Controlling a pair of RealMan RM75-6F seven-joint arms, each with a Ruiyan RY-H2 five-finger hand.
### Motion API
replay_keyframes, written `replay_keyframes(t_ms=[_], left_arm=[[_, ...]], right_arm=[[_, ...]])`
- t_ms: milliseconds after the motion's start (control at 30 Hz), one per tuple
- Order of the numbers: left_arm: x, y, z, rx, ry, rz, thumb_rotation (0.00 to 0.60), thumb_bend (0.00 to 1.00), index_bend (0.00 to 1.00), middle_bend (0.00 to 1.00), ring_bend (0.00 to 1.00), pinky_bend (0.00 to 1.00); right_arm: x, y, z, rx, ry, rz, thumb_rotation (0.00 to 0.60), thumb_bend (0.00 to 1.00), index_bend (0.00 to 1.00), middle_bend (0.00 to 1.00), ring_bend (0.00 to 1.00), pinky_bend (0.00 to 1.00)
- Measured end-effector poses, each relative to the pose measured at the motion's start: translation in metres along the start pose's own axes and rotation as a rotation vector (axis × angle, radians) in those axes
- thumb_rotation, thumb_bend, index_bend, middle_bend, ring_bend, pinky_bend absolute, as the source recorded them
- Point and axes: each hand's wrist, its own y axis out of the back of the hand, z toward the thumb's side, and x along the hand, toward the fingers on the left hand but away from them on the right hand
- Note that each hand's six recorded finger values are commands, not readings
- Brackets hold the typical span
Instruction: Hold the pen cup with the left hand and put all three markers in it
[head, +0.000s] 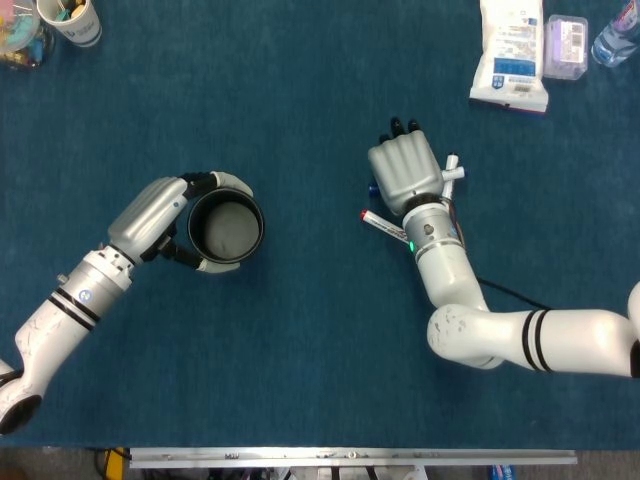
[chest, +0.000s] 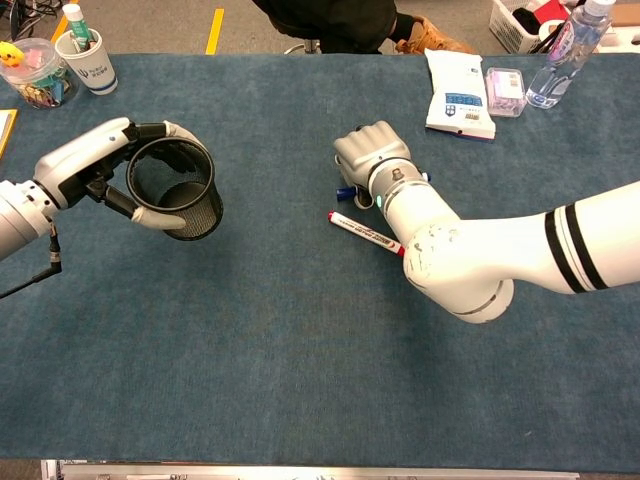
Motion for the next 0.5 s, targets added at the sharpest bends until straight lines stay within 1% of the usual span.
replay_keyframes(t_ms=[233,333,500], left_arm=[[0.0,0.001,0.0,0.004,0.003,0.003,0.6,0.02,0.32,0.41,0.34,0.29],[0.0,0.002,0.0,0.006,0.006,0.003,0.6,0.02,0.32,0.41,0.34,0.29],[0.0,0.003,0.002,0.001,0.006,0.004,0.6,0.02,0.32,0.41,0.34,0.29]], right_arm=[[0.002,0.005,-0.004,-0.032,0.009,-0.013,0.6,0.35,0.6,0.32,0.11,0.19],[0.005,0.01,-0.007,-0.065,0.018,-0.022,0.6,0.35,0.6,0.32,0.11,0.19],[0.015,0.025,-0.016,-0.152,0.046,-0.05,0.6,0.35,0.61,0.33,0.11,0.19]])
